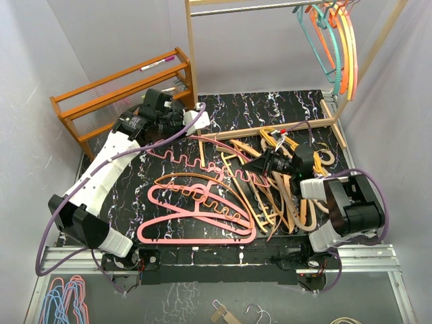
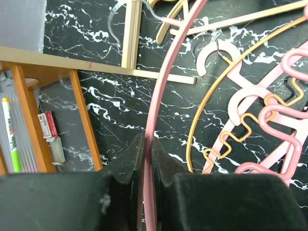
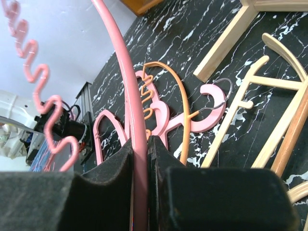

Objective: Organize the hangers
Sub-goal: Pick up the hanger at the center of the board.

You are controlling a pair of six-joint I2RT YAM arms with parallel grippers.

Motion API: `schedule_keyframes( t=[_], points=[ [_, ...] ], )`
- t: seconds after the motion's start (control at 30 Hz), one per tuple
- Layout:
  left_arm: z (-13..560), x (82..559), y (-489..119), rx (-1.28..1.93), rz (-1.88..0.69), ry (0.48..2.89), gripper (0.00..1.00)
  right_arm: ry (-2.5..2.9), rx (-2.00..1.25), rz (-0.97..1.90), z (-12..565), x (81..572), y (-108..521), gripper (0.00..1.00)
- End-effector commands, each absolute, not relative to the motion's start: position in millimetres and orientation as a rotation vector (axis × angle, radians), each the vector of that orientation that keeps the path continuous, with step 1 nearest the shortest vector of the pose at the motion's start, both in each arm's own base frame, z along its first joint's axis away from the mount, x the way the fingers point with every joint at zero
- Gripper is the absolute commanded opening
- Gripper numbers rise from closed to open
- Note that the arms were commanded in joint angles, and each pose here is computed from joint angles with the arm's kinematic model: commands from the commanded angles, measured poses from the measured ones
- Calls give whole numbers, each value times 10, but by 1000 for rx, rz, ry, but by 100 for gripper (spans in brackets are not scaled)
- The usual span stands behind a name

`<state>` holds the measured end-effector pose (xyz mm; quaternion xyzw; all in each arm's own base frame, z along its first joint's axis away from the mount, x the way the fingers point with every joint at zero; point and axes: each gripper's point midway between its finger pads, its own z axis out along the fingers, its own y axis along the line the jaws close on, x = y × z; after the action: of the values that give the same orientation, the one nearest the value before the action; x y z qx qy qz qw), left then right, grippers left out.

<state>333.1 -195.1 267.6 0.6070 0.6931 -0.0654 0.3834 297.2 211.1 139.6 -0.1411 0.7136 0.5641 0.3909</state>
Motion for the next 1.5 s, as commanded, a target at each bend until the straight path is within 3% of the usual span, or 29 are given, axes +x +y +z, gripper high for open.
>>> schedule_keyframes(
  t=[0.0,0.77,0.8,0.83,0.87,0.9,1.03,1.2,1.47],
  points=[
    [2636,3218,-1707,1530,-90,1806,0,1728,-197,1347,1736,3196,1870,8],
    [2203,3394,-1421,1405,-42,1921,0,1606,-219,1617,2480,2889,1858,8],
    [2242,3401,-1429,1393,-48,1926,3,1611,-205,1594,2477,2913,1848,8],
    [2298,3399,-1442,1377,-60,1935,30,1624,-196,1558,2478,2949,1831,8],
    [2392,3396,-1457,1359,-76,1944,75,1638,-198,1502,2473,2992,1812,8],
    [2535,3373,-1490,1344,-103,1946,96,1663,-191,1434,2459,3047,1784,8],
    [3624,3150,-1735,1293,-284,1799,97,1725,-215,1120,2540,3206,1609,8],
    [4737,3060,-1586,1147,-145,1575,97,1702,-195,804,2848,3248,1455,8],
    [5334,3288,-880,782,79,1570,97,1579,-142,313,3721,3099,792,8]
  ],
)
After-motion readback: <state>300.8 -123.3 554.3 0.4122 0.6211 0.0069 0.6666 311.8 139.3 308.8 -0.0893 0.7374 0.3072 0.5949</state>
